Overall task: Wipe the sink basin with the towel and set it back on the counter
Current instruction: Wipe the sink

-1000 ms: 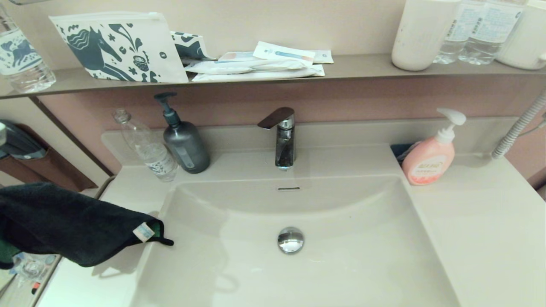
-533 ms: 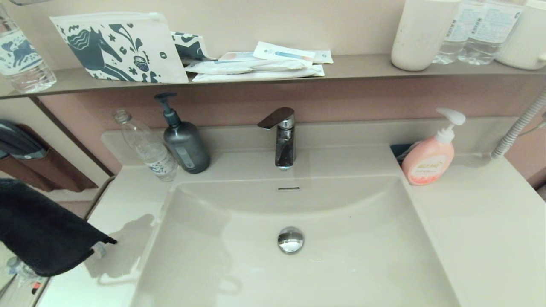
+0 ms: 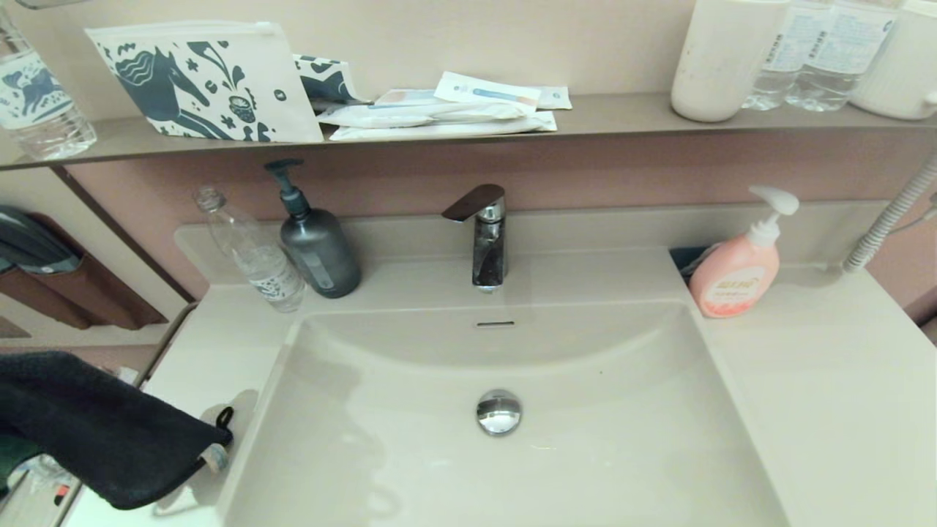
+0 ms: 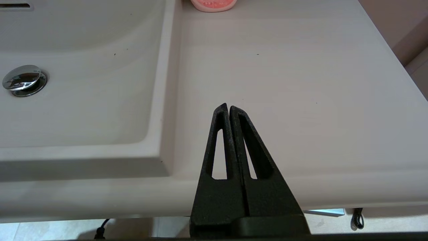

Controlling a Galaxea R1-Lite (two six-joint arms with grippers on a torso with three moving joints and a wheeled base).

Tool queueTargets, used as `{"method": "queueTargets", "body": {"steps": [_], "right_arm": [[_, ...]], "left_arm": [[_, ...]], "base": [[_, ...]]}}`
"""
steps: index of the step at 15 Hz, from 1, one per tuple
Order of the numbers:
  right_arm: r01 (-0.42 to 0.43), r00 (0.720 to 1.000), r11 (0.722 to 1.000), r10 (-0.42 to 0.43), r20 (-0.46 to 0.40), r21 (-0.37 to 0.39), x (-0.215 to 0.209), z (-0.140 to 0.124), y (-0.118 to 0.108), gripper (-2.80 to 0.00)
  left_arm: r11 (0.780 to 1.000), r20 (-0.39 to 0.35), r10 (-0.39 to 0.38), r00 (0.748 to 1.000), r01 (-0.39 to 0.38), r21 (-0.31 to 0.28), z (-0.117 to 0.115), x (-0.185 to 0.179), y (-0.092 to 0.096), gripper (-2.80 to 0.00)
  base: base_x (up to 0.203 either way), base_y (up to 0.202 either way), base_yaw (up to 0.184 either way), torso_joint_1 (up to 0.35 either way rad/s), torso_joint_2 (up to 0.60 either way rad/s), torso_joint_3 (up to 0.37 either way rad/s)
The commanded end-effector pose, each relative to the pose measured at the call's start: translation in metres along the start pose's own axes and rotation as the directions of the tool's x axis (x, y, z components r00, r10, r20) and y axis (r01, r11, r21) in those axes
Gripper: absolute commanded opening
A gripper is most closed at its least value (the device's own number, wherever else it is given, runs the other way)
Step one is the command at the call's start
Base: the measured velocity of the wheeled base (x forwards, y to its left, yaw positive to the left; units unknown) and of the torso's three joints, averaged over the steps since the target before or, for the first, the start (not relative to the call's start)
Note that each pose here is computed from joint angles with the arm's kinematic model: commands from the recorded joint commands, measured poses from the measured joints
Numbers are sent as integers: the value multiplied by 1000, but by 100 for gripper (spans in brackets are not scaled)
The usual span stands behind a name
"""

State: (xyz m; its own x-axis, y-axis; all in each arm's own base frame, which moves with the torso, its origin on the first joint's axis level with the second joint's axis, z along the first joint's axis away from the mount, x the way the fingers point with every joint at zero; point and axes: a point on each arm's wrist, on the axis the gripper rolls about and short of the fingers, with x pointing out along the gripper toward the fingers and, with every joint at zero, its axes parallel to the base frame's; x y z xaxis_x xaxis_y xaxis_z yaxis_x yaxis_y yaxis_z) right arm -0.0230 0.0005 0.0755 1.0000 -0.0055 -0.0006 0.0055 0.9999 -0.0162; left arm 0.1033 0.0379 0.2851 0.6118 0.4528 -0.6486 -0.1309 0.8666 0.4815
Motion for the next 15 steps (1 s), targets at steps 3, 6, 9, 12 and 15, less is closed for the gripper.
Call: {"method": "queueTargets", "body": {"steps": [3, 6, 9, 12, 15], "right_arm": [[0, 1000, 1000, 0, -1, 0, 0, 0, 0, -280], [0, 1000, 1000, 0, -2, -1, 0, 0, 0, -280], [-1, 1000, 1000, 1, -1, 0, 0, 0, 0, -280], [-1, 1000, 1000, 1, -1, -1, 0, 0, 0, -280], [1, 1000, 1000, -1, -1, 0, 0, 0, 0, -280]], "left_arm": [[967, -3, -207, 978, 204, -154, -19, 22, 4, -280], [868, 32, -432, 901, 425, -257, -40, 59, -6, -280], [813, 100, -511, 854, 517, -268, -44, 94, -14, -280], [755, 117, -585, 803, 591, -282, -33, 122, -28, -280], [764, 146, -572, 807, 590, -263, -31, 161, -34, -280]], "base": [[0, 0, 0, 0, 0, 0], [0, 0, 0, 0, 0, 0], [0, 0, 0, 0, 0, 0], [0, 0, 0, 0, 0, 0], [0, 0, 0, 0, 0, 0]]}}
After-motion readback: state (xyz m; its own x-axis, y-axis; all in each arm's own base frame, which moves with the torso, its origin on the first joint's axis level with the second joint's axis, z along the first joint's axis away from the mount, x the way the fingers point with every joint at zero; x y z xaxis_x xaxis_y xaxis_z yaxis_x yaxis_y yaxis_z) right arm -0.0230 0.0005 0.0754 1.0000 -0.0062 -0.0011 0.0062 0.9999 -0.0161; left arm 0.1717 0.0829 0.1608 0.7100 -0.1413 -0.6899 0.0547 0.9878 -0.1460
